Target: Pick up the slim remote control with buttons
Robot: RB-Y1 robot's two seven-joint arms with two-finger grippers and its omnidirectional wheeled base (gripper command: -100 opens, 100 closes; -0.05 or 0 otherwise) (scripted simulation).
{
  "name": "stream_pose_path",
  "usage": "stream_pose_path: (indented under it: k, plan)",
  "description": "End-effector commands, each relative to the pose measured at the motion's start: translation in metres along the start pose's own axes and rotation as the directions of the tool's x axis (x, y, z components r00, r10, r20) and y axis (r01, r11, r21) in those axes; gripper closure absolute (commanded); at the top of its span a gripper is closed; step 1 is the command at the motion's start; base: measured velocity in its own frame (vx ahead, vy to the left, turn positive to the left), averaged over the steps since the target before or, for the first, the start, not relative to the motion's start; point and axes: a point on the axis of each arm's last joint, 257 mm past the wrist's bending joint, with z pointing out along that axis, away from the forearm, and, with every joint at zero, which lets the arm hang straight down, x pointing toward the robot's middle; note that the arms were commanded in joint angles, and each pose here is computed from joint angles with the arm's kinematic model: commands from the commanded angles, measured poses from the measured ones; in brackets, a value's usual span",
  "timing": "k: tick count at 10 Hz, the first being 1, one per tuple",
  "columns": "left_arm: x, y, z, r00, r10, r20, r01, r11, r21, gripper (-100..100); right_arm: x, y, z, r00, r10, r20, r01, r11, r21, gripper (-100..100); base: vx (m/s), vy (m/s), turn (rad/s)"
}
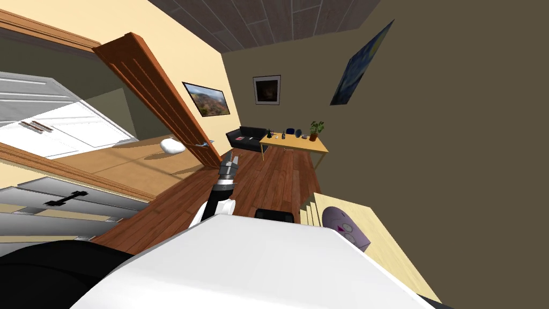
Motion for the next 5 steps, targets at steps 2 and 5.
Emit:
stream_pose_path:
  k: [2,5]
  plan:
    - [0.0,0.0,0.0,1.0,0.0,0.0,0.0,1.0,0.0,0,-0.0032,0.0015,-0.01,0.999,-0.036,0.003,0.036,0.999,-0.003,100,0.075,-0.023,-0.128]
    - [0.0001,-0.0001,0.0001,1.0,0.0,0.0,0.0,1.0,0.0,0,-0.0039,0.0021,-0.0108,0.999,-0.037,0.004,0.037,0.999,-0.004,0,0.037,-0.008,-0.042]
